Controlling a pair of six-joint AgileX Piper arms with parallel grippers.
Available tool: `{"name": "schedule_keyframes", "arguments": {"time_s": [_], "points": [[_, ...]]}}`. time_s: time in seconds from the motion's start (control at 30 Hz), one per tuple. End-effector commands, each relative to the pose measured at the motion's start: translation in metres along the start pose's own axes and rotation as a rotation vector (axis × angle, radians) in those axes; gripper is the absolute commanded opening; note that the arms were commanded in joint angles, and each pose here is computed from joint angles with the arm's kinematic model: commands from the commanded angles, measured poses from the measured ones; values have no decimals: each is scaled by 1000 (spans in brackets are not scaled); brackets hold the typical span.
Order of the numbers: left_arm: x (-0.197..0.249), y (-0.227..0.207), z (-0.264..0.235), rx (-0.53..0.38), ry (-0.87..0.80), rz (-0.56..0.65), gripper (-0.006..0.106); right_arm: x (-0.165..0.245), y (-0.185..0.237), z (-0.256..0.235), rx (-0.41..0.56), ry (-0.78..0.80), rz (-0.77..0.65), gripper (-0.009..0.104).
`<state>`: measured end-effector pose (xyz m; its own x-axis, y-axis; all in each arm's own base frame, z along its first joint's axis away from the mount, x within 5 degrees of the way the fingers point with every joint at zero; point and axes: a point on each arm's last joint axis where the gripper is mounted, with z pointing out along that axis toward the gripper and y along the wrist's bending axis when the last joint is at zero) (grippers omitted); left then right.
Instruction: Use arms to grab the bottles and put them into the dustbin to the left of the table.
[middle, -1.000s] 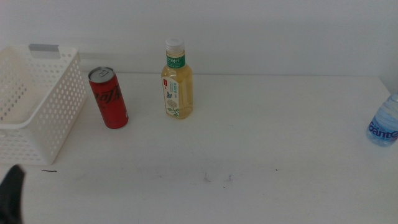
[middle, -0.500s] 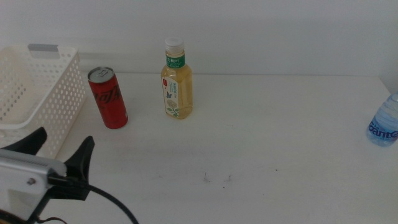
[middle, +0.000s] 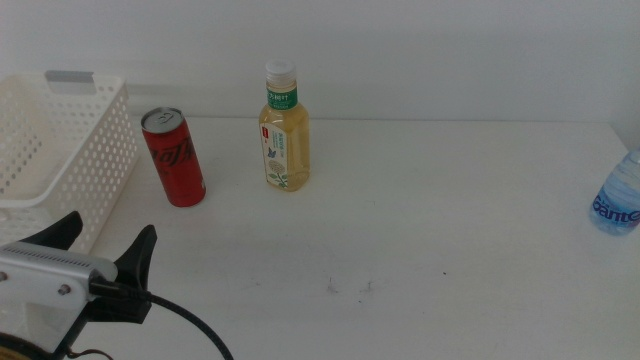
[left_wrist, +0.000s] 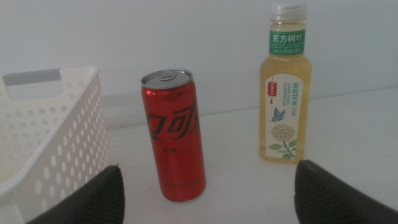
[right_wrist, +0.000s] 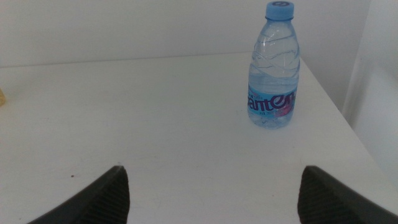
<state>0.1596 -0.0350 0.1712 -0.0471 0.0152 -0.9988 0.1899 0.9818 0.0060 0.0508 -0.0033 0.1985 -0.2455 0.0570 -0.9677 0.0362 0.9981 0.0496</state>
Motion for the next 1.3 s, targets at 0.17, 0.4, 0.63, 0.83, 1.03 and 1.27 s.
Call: {"name": "schedule_keyframes", "arguments": {"time_s": [0.17,0.4,0.63,0.83,1.03,1.27], "points": [[-1,-1,24,-9,86,-11,94,0,-1,0,8,-9,-15,87],[6,-1,71,-40,141,-26,94,0,-1,0,8,-9,-15,87],[25,2,118,-109,179,-56,94,0,-1,0,8,-9,-15,87],[38,4,146,-158,191,-77,94,0,-1,0,8,-9,-15,87],[48,5,170,-177,189,-43,94,0,-1,0,8,-9,-15,87],[57,7,192,-213,188,-27,94,0,-1,0,8,-9,-15,87]]}}
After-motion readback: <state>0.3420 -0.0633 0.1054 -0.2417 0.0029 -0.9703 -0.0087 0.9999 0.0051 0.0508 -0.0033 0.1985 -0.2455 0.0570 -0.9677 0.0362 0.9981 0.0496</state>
